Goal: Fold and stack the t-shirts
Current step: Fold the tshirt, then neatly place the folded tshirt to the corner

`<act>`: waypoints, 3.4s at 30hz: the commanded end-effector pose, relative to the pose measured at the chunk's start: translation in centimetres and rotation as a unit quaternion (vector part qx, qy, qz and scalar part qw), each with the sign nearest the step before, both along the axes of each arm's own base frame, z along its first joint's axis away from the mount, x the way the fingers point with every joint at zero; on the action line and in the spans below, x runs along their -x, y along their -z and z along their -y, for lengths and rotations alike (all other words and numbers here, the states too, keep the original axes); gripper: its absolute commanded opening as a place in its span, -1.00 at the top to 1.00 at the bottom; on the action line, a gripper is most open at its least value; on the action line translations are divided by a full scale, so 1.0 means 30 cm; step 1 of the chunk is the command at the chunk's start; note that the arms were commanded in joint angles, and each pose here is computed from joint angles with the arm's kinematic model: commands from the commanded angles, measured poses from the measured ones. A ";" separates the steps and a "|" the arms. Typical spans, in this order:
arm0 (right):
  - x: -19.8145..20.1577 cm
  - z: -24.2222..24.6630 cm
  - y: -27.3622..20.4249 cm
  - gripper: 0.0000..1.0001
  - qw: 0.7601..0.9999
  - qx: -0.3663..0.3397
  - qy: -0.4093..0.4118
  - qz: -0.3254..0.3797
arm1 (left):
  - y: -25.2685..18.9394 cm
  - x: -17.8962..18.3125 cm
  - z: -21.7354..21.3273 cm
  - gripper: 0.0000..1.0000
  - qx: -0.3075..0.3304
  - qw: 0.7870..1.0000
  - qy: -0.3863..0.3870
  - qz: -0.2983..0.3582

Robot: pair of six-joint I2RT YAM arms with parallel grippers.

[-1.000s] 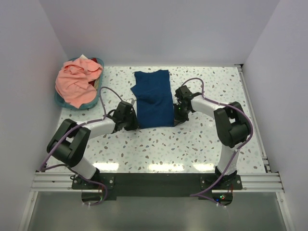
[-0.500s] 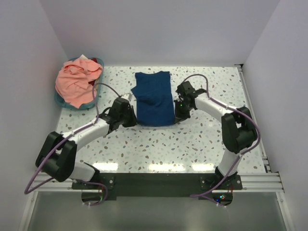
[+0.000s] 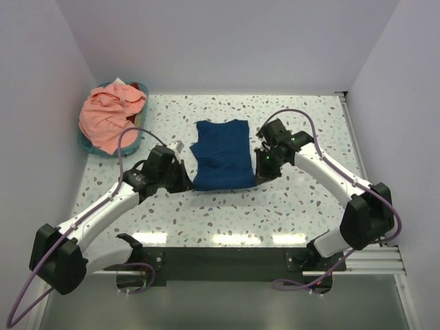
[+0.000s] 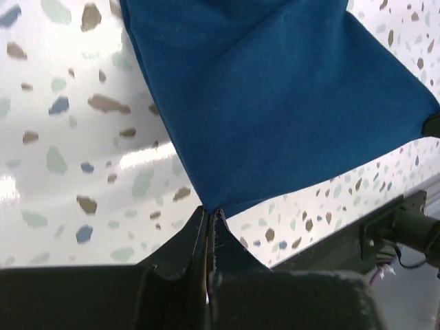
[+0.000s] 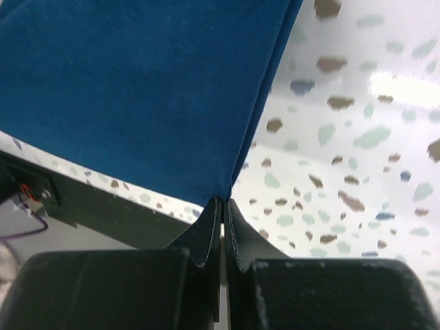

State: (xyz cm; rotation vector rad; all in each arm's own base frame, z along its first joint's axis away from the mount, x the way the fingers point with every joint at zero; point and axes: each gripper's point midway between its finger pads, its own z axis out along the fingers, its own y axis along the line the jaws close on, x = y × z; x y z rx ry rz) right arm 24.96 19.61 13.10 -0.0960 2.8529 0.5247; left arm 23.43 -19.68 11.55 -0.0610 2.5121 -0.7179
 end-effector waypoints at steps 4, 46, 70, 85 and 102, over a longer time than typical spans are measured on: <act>0.239 0.061 -0.087 1.00 0.999 0.011 -0.006 -0.039 | -0.058 0.211 -0.045 1.00 0.019 0.998 0.008 -0.058; -0.346 0.052 -0.299 1.00 0.983 0.049 0.086 0.153 | -0.241 -0.245 -0.040 1.00 0.015 0.996 -0.059 0.065; -0.642 -0.002 -0.110 1.00 0.982 0.100 0.075 0.140 | -0.007 -0.546 -0.081 1.00 -0.030 0.998 -0.053 0.031; -0.709 -0.055 -0.062 -0.75 0.992 0.030 0.025 0.116 | -0.047 -0.642 -0.120 -0.29 -0.045 0.993 -0.095 0.057; -0.450 -0.019 0.083 -0.78 0.991 -0.123 -0.051 0.035 | 0.121 -0.335 0.027 -0.12 0.014 0.999 -0.022 -0.043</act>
